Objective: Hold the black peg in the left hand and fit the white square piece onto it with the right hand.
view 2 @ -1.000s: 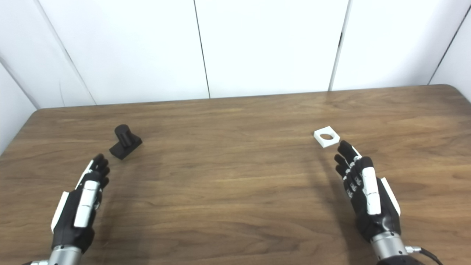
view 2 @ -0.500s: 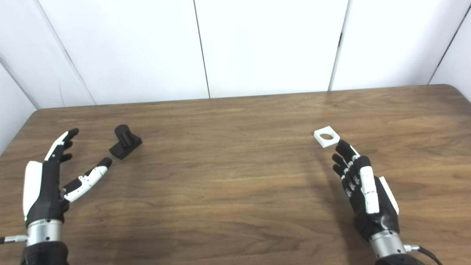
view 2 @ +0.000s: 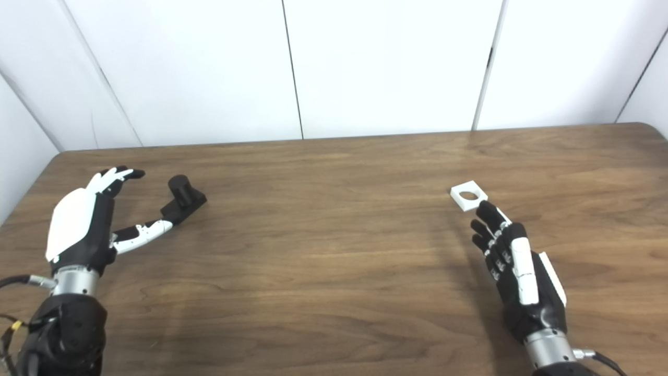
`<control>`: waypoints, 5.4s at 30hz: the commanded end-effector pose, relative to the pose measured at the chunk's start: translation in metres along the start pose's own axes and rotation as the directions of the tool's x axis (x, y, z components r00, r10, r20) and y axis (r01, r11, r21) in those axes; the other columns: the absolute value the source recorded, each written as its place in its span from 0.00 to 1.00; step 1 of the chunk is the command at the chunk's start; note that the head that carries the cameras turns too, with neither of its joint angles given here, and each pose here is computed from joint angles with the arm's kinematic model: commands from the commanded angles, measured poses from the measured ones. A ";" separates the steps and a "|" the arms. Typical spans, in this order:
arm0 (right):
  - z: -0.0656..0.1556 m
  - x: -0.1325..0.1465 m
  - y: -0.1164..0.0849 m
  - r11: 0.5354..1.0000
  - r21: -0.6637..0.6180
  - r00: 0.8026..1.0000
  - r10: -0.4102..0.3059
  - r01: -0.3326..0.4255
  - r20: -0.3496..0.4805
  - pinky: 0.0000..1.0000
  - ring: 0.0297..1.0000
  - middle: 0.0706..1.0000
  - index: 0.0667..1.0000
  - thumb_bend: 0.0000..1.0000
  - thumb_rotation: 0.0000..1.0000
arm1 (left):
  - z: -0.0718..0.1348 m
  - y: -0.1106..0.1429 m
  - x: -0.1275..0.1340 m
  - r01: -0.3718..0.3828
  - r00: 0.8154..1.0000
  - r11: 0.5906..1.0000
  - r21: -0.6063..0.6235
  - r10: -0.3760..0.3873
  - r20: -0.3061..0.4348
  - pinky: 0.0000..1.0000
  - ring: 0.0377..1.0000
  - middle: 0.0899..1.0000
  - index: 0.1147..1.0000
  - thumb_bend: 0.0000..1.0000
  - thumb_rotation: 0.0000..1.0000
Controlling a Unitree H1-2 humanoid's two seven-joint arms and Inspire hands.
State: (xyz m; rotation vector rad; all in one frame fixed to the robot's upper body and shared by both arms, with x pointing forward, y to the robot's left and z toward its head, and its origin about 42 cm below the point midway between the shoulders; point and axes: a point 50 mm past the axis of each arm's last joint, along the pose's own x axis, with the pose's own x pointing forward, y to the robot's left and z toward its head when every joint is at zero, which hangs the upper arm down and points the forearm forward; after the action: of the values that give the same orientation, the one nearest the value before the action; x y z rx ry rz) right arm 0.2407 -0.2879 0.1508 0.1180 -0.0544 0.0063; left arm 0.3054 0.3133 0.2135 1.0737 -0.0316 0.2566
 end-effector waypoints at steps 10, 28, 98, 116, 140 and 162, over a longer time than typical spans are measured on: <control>0.012 0.007 0.008 1.000 0.012 0.995 0.014 -0.016 0.101 0.95 0.93 0.93 0.89 0.55 0.94 | 0.008 0.006 0.039 0.003 1.000 0.993 0.122 -0.003 -0.006 0.84 0.96 0.91 0.75 0.76 0.51; 0.012 0.005 0.003 1.000 0.011 0.994 0.014 -0.015 0.105 0.95 0.94 0.94 0.90 0.55 0.94 | -0.006 -0.013 0.075 0.053 0.997 0.980 0.193 -0.042 -0.061 0.88 0.97 0.91 0.74 0.77 0.50; 0.022 0.000 -0.003 1.000 -0.017 0.994 0.015 -0.014 0.106 0.95 0.96 0.94 0.89 0.61 0.95 | -0.022 -0.052 0.101 0.094 0.993 0.983 0.157 -0.082 -0.085 0.91 0.94 0.79 0.42 0.52 0.06; 0.021 -0.003 -0.001 1.000 -0.021 0.995 0.025 -0.023 0.099 0.95 0.96 0.95 0.90 0.59 0.96 | -0.004 -0.051 0.083 0.112 0.994 0.988 0.107 -0.110 -0.022 0.89 0.94 0.80 0.42 0.51 0.06; 0.020 -0.003 0.005 0.999 -0.048 0.995 0.029 -0.024 0.094 0.94 0.96 0.95 0.90 0.58 0.99 | 0.061 -0.056 0.005 0.155 0.960 0.987 0.029 -0.158 0.232 0.81 0.92 0.84 0.42 0.51 0.07; 0.024 -0.001 0.007 0.998 -0.054 0.996 0.029 -0.024 0.087 0.94 0.96 0.95 0.90 0.60 0.98 | 0.101 -0.083 -0.082 0.322 0.872 0.947 -0.007 -0.294 0.392 0.82 0.92 0.84 0.42 0.51 0.07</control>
State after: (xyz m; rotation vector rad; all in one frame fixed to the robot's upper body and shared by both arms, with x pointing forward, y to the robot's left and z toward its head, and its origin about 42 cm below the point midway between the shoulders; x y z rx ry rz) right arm 0.2333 -0.2873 0.1559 0.0682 -0.0588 0.0104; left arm 0.2573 0.1790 0.1626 1.0288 -0.1351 -0.2580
